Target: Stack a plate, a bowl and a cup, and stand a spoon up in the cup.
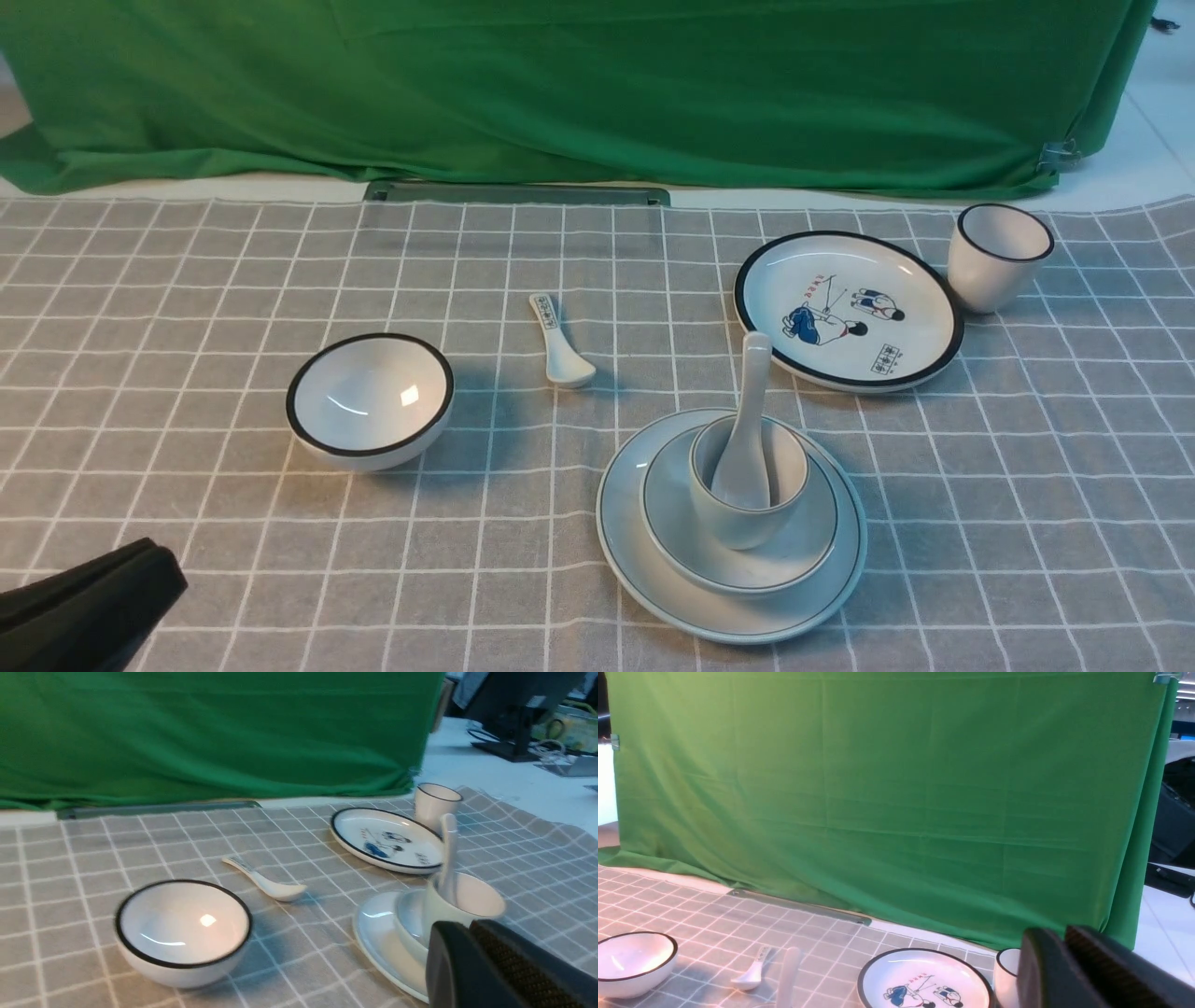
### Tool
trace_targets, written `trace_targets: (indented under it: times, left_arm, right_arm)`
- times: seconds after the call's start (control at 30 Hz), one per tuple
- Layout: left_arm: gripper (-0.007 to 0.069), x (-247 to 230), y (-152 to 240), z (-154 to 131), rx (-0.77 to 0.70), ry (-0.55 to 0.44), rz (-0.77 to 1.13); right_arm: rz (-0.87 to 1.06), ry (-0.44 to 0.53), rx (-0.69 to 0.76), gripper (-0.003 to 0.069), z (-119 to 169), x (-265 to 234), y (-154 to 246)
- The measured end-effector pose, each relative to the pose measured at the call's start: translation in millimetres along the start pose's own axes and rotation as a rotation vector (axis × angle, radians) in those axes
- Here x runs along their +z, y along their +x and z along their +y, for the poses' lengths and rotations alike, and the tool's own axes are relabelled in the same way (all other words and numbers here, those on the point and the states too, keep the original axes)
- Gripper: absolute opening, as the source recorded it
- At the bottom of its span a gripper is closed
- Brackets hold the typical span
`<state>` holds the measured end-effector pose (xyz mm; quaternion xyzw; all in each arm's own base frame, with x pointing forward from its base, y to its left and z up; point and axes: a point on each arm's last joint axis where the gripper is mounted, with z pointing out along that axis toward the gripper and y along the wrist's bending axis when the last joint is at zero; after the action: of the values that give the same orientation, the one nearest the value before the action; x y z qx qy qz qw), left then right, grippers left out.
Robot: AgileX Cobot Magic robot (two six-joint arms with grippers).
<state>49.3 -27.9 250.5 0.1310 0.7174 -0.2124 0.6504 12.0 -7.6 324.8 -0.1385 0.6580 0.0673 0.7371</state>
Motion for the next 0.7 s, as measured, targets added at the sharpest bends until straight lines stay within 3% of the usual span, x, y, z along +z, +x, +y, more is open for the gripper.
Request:
trace_targets:
  times: [0.13,0.27,0.4,0.7]
  left_arm:
    - [0.0013,-2.6,23.6,15.3,0.089,-0.226,-0.101]
    - [0.0013,-0.9,44.6,27.9,0.098,-0.391,-0.062]
    - [0.0013,-1.3,52.4,30.7,0.088,-0.439,0.008]
    - [0.0013,-1.5,59.2,31.0,0.09,-0.447,0.083]
  right_arm:
    - [0.0,0.0,0.0,0.0107,0.0,0.0,0.0]
    - [0.0,0.0,0.0,0.0117,0.0,0.0,0.0]
    - [0.0,0.0,0.0,0.0127,0.0,0.0,0.0]
    - [0.0,0.0,0.001,0.0144,0.0,0.0,0.0]
